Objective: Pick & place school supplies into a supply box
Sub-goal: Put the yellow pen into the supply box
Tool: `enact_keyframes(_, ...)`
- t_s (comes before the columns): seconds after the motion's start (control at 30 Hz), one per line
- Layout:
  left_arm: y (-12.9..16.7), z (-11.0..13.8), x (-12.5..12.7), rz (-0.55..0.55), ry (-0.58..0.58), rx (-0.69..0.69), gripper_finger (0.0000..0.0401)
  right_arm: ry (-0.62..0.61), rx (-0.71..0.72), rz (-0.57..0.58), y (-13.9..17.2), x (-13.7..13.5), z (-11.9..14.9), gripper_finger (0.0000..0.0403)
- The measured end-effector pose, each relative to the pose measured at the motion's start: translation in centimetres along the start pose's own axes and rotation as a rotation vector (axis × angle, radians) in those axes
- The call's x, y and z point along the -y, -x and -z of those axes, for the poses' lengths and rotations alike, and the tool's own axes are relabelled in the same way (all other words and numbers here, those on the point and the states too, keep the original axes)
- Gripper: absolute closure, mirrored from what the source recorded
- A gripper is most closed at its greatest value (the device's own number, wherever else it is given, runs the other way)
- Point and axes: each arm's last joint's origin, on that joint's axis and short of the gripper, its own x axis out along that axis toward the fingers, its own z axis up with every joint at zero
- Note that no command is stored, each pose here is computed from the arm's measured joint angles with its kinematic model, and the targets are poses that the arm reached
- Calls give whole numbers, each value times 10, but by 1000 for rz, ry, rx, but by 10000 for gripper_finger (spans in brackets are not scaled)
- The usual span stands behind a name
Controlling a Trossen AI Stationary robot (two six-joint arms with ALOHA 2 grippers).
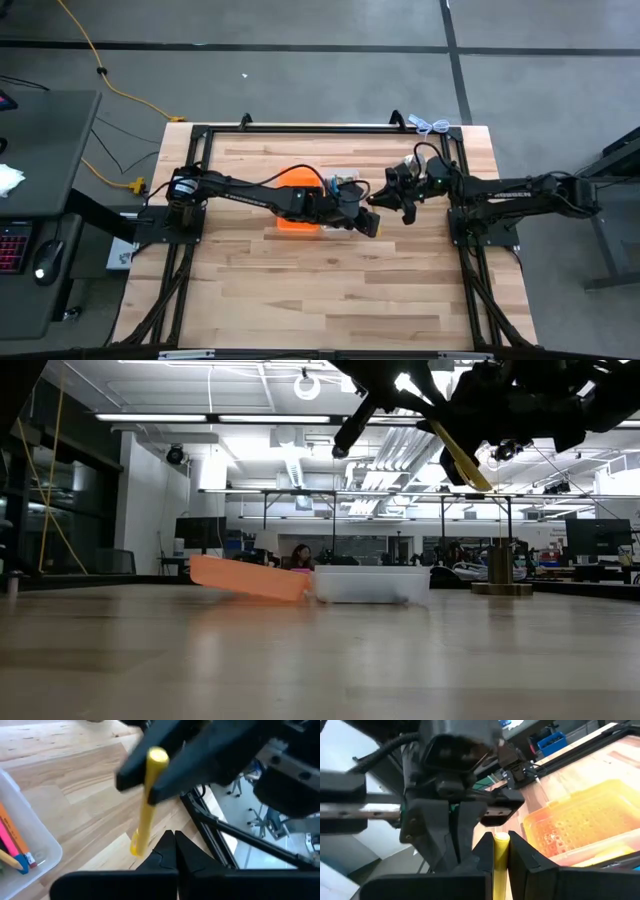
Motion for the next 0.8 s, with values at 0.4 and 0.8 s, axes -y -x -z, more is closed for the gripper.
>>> enact_keyframes(0.4,3,12,-17,-148,-26,-178,342,-54,93,65,9,13,-12,395)
enact_keyframes(0.8,22,45,-35,-477,-38,-276,351,-167,196,174,11,18,-17,395)
